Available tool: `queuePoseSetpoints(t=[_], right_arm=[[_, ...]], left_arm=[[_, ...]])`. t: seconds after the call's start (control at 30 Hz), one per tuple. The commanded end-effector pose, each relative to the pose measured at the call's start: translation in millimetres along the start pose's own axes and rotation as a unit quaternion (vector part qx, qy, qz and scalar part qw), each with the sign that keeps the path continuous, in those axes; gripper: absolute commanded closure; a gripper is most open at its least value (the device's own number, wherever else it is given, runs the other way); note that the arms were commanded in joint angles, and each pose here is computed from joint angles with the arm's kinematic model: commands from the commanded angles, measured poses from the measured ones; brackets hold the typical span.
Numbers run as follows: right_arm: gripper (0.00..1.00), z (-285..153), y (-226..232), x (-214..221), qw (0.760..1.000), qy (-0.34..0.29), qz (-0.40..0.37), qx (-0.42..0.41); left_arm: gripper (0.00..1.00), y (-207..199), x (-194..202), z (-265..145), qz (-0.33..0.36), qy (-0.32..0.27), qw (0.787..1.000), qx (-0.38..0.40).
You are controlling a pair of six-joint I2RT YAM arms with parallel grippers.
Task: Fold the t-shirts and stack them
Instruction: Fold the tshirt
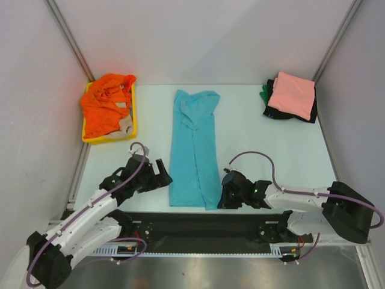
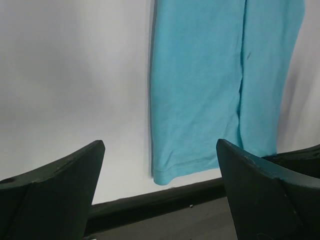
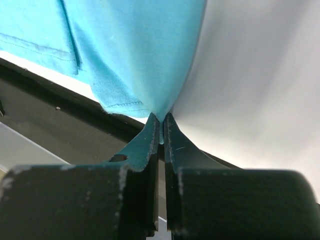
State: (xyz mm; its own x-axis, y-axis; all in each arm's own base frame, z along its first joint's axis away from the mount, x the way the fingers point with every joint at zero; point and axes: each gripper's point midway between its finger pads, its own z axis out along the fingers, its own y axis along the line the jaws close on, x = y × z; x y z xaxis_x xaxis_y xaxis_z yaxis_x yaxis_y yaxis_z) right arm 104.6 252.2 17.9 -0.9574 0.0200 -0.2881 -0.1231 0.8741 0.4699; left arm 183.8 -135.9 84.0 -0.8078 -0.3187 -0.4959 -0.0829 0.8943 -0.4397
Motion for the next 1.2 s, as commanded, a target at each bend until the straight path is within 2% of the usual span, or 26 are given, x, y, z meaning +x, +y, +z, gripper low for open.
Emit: queuePoseSetpoints(t=[0.0,0.2,0.27,0.33,0.57,0.6,0.77,0.87,0.9,1.0,1.17], right_arm=[[1.0,-1,-19,3,1.0,-0.004,-0.002,0.03],[1.0,2,-12,1,1.0,-0.006,-0.009,0.022],[1.0,3,-10,0,1.0,-0.006,-0.011,0.02],[1.0,3,-7,-1,1.0,-0.008,-0.013,0.017],[1.0,6,-6,-1,1.0,-0.004,-0.016,0.019],[1.0,6,-6,-1,1.0,-0.005,-0.016,0.019],[1.0,7,-6,0,1.0,-0.002,-0.015,0.019],[1.0,8,-7,1,1.0,-0.003,-0.015,0.019],[1.0,9,-8,2,1.0,-0.002,-0.016,0.019],[1.0,13,-10,5,1.0,0.0,-0.019,0.02],[1.0,10,-7,19,0.999,0.013,-0.047,0.018]], left_arm=[[0.01,-2,17,11,-0.007,0.019,1.0,0.007],[0.1,0,59,17,-0.004,0.066,0.997,0.027],[0.14,0,65,17,-0.005,0.072,0.997,0.029],[0.22,-2,71,19,-0.011,0.078,0.996,0.038],[0.34,-6,83,22,-0.009,0.094,0.994,0.047],[0.39,-4,87,22,-0.009,0.098,0.994,0.047],[0.52,-5,92,24,-0.012,0.106,0.993,0.055],[0.67,-8,97,24,-0.012,0.111,0.991,0.068],[0.79,-5,100,26,-0.011,0.113,0.991,0.065],[1.0,-8,101,28,-0.004,0.112,0.992,0.065],[1.0,-13,108,19,0.008,0.119,0.991,0.068]])
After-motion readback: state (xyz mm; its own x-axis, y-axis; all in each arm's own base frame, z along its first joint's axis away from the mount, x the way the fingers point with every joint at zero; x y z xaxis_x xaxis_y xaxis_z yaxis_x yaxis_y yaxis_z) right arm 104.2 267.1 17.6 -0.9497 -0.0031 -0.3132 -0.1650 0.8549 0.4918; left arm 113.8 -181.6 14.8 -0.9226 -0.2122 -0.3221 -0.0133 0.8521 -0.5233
